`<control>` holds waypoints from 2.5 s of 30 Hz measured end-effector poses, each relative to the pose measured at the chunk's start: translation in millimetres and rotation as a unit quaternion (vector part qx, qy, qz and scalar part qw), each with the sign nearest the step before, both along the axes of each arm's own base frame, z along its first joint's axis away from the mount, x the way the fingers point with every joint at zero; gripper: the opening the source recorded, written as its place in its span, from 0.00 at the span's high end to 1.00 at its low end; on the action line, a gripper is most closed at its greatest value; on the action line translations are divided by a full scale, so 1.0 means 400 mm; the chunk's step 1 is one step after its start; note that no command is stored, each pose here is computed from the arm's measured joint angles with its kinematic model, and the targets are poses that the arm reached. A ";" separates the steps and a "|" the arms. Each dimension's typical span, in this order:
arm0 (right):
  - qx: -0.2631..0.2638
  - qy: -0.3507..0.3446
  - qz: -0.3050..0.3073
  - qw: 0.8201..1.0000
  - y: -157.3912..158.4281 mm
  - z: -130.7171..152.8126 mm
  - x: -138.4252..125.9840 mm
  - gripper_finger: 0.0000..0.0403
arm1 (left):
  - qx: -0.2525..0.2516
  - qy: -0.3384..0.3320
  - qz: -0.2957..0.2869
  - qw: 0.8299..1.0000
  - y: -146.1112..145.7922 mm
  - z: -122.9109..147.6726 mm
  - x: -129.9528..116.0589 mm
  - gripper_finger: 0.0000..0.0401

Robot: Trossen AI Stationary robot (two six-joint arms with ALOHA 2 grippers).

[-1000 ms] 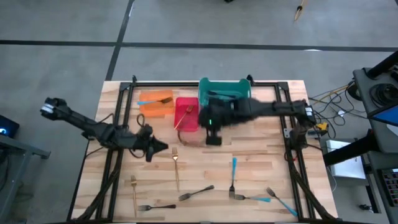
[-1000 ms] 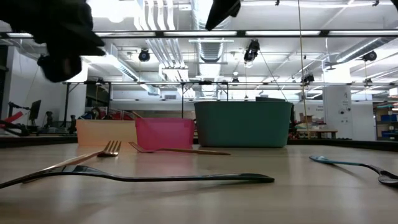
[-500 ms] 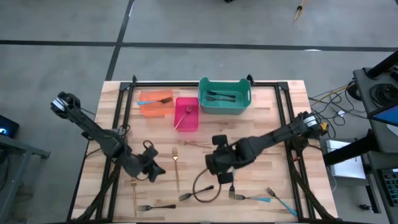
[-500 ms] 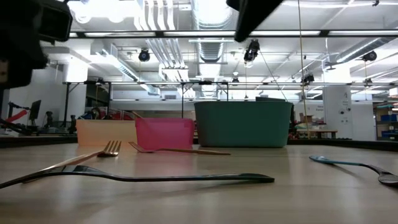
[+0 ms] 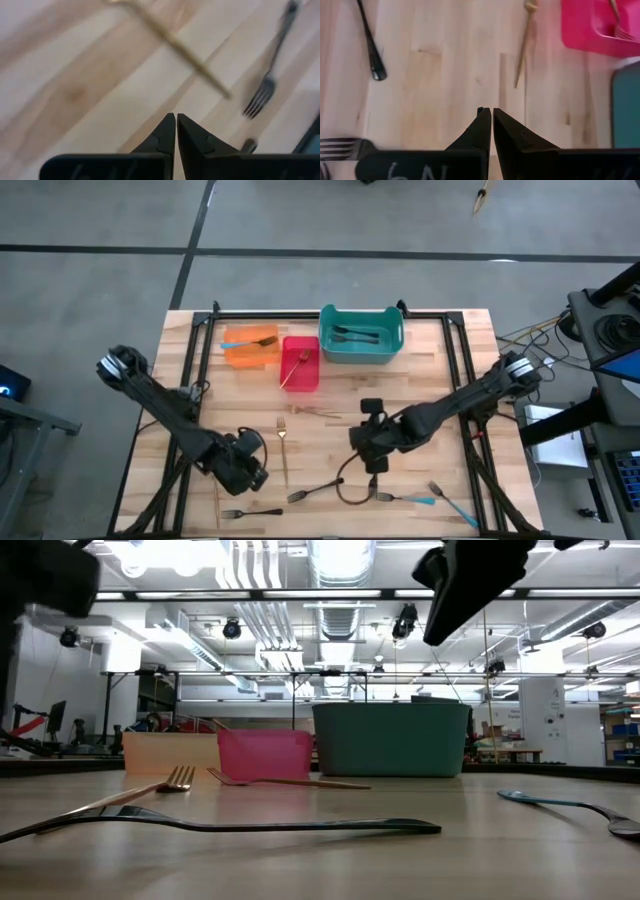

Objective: Sort silverware by color (type)
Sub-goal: Put the gold fork into the red bin

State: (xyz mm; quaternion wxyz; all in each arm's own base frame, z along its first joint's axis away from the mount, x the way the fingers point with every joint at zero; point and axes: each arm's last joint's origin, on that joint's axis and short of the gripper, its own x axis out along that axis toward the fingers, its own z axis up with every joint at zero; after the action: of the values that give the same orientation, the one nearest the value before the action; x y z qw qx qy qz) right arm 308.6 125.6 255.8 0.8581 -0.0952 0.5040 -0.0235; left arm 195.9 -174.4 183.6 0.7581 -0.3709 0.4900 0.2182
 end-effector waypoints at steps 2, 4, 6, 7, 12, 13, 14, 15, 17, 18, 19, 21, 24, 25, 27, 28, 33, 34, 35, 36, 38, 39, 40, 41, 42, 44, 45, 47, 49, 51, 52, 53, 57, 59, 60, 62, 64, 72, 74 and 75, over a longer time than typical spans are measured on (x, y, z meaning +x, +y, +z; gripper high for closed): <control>-0.001 -0.013 -0.003 1.000 -0.009 0.001 -0.017 0.98 | -0.029 0.034 0.008 0.999 -0.013 -0.011 -0.011 1.00; 0.005 -0.027 -0.003 1.000 -0.016 0.003 -0.033 0.98 | -0.061 0.076 0.011 0.995 -0.026 -0.017 -0.027 1.00; 0.012 -0.045 0.000 0.999 -0.020 0.007 -0.043 0.98 | -0.086 0.114 0.014 0.990 -0.043 -0.019 -0.050 1.00; 0.014 -0.053 0.001 0.999 -0.022 0.008 -0.047 0.98 | -0.086 0.128 0.024 0.988 -0.049 -0.020 -0.065 1.00; 0.019 -0.084 0.016 0.996 -0.026 0.008 -0.057 0.98 | -0.091 0.156 0.069 0.981 -0.077 -0.023 -0.117 1.00; 0.018 -0.084 0.017 0.996 -0.027 0.007 -0.059 0.98 | -0.094 0.161 0.075 0.980 -0.083 -0.023 -0.126 1.00; 0.017 -0.084 0.018 0.996 -0.028 0.006 -0.060 0.98 | -0.096 0.163 0.079 0.979 -0.089 -0.023 -0.135 1.00; 0.016 -0.083 0.018 0.996 -0.028 0.004 -0.061 0.98 | -0.095 0.165 0.080 0.978 -0.095 -0.023 -0.145 1.00; 0.015 -0.080 0.019 0.996 -0.029 -0.001 -0.063 0.98 | -0.093 0.170 0.080 0.978 -0.104 -0.027 -0.160 1.00; 0.014 -0.080 0.019 0.997 -0.029 -0.002 -0.063 0.98 | -0.089 0.172 0.084 0.977 -0.108 -0.030 -0.167 1.00; 0.014 -0.080 0.019 0.997 -0.030 -0.003 -0.062 0.98 | -0.085 0.174 0.088 0.977 -0.111 -0.033 -0.172 1.00; 0.017 -0.082 0.016 0.996 -0.030 -0.003 -0.062 0.98 | -0.080 0.174 0.095 0.977 -0.116 -0.039 -0.181 1.00; 0.022 -0.083 0.008 0.996 -0.030 -0.003 -0.061 0.98 | -0.072 0.175 0.096 0.977 -0.122 -0.044 -0.188 1.00; 0.023 -0.083 0.007 0.996 -0.030 -0.003 -0.061 0.98 | -0.072 0.174 0.095 0.977 -0.124 -0.041 -0.188 1.00; 0.023 -0.083 0.007 0.996 -0.030 -0.002 -0.061 0.98 | -0.069 0.174 0.095 0.978 -0.128 -0.033 -0.187 1.00; 0.023 -0.084 0.007 0.996 -0.030 -0.002 -0.061 0.98 | -0.067 0.175 0.095 0.978 -0.129 -0.027 -0.186 1.00; 0.025 -0.088 0.007 0.996 -0.029 0.004 -0.059 0.98 | -0.067 0.182 0.097 0.976 -0.142 -0.004 -0.183 0.98; 0.025 -0.088 0.007 0.996 -0.029 0.005 -0.059 0.98 | -0.066 0.184 0.097 0.976 -0.144 -0.004 -0.183 0.97; 0.026 -0.089 0.007 0.996 -0.029 0.005 -0.058 0.98 | -0.064 0.186 0.097 0.976 -0.146 -0.005 -0.181 0.95; 0.026 -0.091 0.007 0.996 -0.028 0.005 -0.058 0.98 | -0.061 0.187 0.096 0.976 -0.149 -0.007 -0.180 0.94; 0.028 -0.095 0.008 0.995 -0.028 0.006 -0.056 0.98 | -0.055 0.191 0.095 0.975 -0.154 -0.016 -0.178 0.92; 0.028 -0.095 0.008 0.995 -0.028 0.005 -0.056 0.98 | -0.052 0.194 0.095 0.975 -0.156 -0.022 -0.177 0.90; 0.027 -0.094 0.008 0.995 -0.028 0.005 -0.056 0.98 | -0.047 0.196 0.095 0.975 -0.158 -0.028 -0.176 0.89; 0.027 -0.094 0.008 0.995 -0.028 0.004 -0.057 0.98 | -0.042 0.198 0.095 0.975 -0.159 -0.035 -0.175 0.87; 0.027 -0.094 0.008 0.995 -0.028 0.004 -0.057 0.98 | -0.037 0.200 0.096 0.974 -0.161 -0.042 -0.175 0.86; 0.027 -0.094 0.008 0.995 -0.028 0.005 -0.056 0.98 | -0.031 0.203 0.098 0.974 -0.165 -0.055 -0.172 0.83; 0.027 -0.094 0.008 0.995 -0.028 0.005 -0.056 0.98 | -0.029 0.203 0.100 0.974 -0.166 -0.059 -0.171 0.82; 0.027 -0.094 0.008 0.995 -0.028 0.005 -0.056 0.98 | -0.028 0.204 0.109 0.973 -0.170 -0.068 -0.170 0.79; 0.028 -0.095 0.008 0.995 -0.028 0.005 -0.056 0.98 | -0.024 0.206 0.114 0.972 -0.171 -0.076 -0.169 0.77; 0.028 -0.095 0.007 0.995 -0.028 0.005 -0.056 0.98 | -0.020 0.208 0.120 0.971 -0.173 -0.082 -0.168 0.75; 0.028 -0.095 0.007 0.995 -0.028 0.005 -0.056 0.98 | -0.018 0.209 0.121 0.970 -0.174 -0.084 -0.168 0.74; 0.028 -0.096 0.007 0.995 -0.027 0.005 -0.056 0.98 | -0.017 0.209 0.122 0.970 -0.175 -0.087 -0.167 0.74; 0.028 -0.096 0.007 0.995 -0.028 0.005 -0.056 0.98 | -0.012 0.211 0.126 0.969 -0.176 -0.094 -0.166 0.72; 0.028 -0.095 0.007 0.995 -0.027 0.005 -0.056 0.98 | -0.011 0.210 0.128 0.969 -0.176 -0.095 -0.166 0.71; 0.028 -0.095 0.007 0.995 -0.027 0.005 -0.056 0.98 | -0.011 0.210 0.129 0.969 -0.176 -0.094 -0.166 0.71; 0.028 -0.095 0.007 0.995 -0.027 0.005 -0.056 0.98 | -0.010 0.207 0.130 0.969 -0.175 -0.095 -0.167 0.71; 0.028 -0.095 0.008 0.995 -0.027 0.005 -0.056 0.98 | -0.006 0.200 0.133 0.971 -0.174 -0.095 -0.166 0.71; 0.028 -0.095 0.007 0.995 -0.027 0.004 -0.056 0.98 | 0.005 0.191 0.139 0.972 -0.171 -0.097 -0.167 0.71; 0.028 -0.095 0.007 0.995 -0.027 0.004 -0.056 0.98 | 0.015 0.193 0.142 0.971 -0.166 -0.097 -0.169 0.71; 0.028 -0.095 0.007 0.995 -0.027 0.004 -0.056 0.98 | 0.022 0.194 0.144 0.970 -0.163 -0.097 -0.170 0.71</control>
State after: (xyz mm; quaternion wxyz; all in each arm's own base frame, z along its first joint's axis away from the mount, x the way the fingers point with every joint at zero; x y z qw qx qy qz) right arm 286.2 114.6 257.5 0.9047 -0.0719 0.4197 -0.0121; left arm 127.8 -239.4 144.6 0.6171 -0.3708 0.5645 0.4038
